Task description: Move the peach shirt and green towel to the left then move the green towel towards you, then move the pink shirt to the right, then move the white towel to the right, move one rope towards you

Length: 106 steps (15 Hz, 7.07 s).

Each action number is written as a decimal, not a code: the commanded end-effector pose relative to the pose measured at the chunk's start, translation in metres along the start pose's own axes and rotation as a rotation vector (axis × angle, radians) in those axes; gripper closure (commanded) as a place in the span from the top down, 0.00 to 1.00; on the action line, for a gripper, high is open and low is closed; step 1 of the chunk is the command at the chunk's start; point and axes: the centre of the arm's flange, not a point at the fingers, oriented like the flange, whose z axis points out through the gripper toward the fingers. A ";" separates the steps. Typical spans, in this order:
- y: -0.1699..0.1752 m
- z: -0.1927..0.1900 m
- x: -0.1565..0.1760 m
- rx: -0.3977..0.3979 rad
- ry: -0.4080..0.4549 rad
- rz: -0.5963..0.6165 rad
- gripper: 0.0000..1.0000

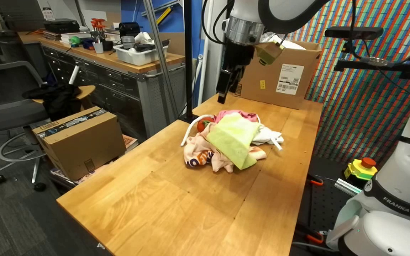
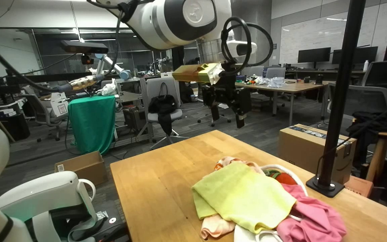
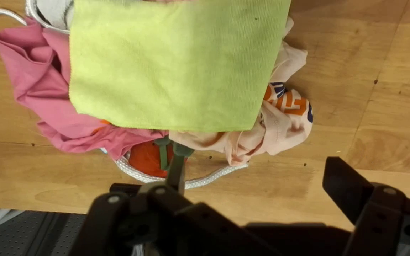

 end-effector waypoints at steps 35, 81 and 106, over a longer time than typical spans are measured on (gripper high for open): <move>0.031 0.197 -0.028 0.166 -0.378 -0.066 0.94; -0.146 -0.034 0.097 0.118 0.370 -0.212 0.09; -0.340 0.018 0.100 -0.134 0.123 -0.622 0.09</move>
